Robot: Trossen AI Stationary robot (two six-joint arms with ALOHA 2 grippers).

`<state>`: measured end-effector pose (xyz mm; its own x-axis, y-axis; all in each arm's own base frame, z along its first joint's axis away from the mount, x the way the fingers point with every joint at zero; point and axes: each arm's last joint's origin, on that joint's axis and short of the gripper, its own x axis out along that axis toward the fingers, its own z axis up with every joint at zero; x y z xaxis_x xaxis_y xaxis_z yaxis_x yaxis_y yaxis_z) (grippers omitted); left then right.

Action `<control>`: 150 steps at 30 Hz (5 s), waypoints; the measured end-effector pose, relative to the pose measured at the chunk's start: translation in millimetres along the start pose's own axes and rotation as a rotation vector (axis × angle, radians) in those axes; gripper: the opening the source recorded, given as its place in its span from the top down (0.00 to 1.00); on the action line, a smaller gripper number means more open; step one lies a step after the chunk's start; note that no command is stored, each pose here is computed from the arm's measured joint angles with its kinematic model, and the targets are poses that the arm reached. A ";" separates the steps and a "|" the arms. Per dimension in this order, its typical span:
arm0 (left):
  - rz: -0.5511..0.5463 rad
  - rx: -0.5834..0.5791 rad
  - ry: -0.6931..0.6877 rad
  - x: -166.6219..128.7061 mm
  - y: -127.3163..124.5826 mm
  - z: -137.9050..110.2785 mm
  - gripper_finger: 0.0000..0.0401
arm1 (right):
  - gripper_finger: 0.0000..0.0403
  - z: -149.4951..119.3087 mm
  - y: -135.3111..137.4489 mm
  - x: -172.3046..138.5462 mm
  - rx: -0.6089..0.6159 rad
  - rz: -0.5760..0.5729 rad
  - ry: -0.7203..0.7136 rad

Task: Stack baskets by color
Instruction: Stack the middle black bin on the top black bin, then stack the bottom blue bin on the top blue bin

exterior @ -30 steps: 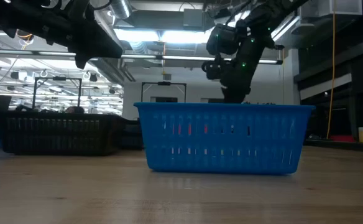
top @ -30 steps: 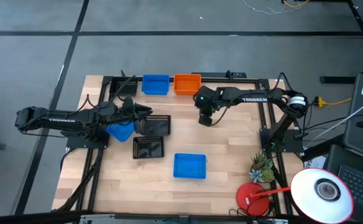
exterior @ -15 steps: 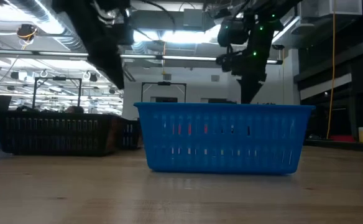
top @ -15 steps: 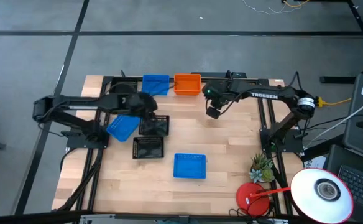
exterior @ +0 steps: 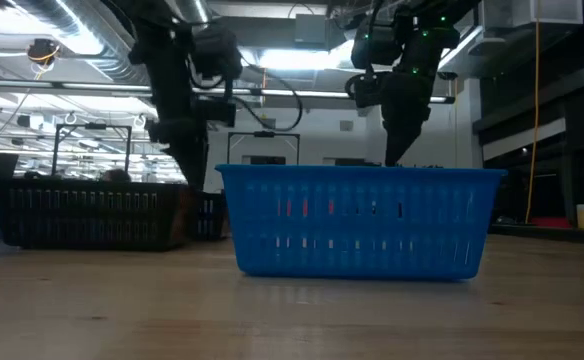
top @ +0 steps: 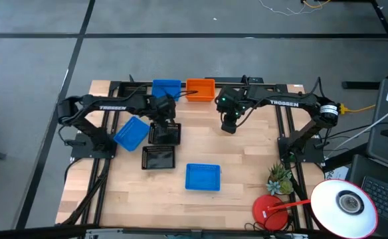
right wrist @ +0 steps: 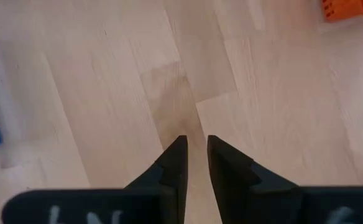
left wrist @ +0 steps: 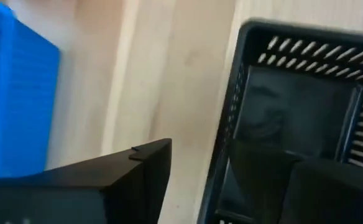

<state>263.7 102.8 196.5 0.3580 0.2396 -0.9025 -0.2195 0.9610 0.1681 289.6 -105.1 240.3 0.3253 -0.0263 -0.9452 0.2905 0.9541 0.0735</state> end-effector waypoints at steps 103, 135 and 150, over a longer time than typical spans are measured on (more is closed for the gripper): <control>0.171 0.283 0.463 -51.0 224.0 -73.1 1.00 | 0.84 7.7 -0.3 -0.1 -0.086 -0.005 -0.079; 0.417 0.301 0.303 -39.8 202.1 -13.3 0.75 | 0.84 6.3 -0.3 0.0 -0.084 -0.004 -0.065; -0.066 0.169 0.275 -42.5 59.6 27.7 0.76 | 0.84 10.5 81.5 2.2 -0.312 0.214 -0.167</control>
<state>260.6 153.7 255.9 0.1030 0.1515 -0.9831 -0.0423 0.9881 0.1478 323.4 -30.5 247.6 0.4981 0.1592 -0.8524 -0.0780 0.9872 0.1389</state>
